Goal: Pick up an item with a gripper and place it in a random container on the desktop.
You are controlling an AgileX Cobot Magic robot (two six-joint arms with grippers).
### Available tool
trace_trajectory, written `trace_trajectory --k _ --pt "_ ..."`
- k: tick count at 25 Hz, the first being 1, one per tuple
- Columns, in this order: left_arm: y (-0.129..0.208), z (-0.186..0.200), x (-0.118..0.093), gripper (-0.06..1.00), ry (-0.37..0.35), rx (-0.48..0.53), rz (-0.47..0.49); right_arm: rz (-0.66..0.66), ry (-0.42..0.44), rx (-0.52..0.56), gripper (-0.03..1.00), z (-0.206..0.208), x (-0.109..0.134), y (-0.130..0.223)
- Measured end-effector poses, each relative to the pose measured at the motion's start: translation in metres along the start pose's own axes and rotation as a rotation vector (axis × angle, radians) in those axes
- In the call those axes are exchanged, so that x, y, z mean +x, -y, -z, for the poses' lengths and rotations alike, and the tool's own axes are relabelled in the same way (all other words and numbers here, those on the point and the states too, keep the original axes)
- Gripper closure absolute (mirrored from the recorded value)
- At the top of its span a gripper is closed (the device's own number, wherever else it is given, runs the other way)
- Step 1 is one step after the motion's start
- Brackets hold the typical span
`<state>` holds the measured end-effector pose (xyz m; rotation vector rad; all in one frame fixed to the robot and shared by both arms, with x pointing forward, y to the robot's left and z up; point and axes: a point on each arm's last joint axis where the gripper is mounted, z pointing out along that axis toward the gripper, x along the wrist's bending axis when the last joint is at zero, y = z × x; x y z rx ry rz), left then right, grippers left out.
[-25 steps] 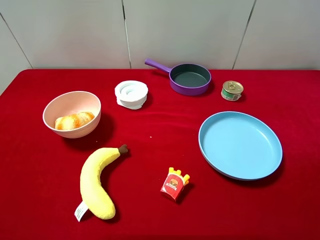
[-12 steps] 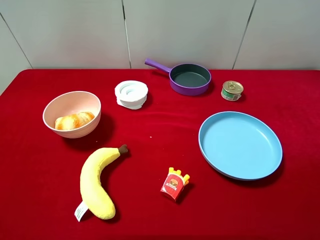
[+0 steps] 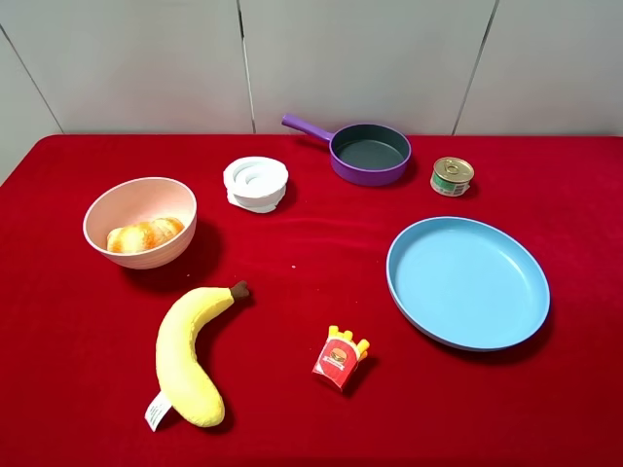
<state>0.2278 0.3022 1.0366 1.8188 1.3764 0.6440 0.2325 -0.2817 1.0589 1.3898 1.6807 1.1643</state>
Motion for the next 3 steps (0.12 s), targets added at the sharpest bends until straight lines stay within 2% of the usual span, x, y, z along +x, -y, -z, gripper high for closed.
trace_trajectory --k 3 --pt "0.0000 0.0000 -0.0001 0.01 0.002 0.000 -0.001 0.000 0.000 -0.001 0.27 0.0000 0.0000 -0.0001"
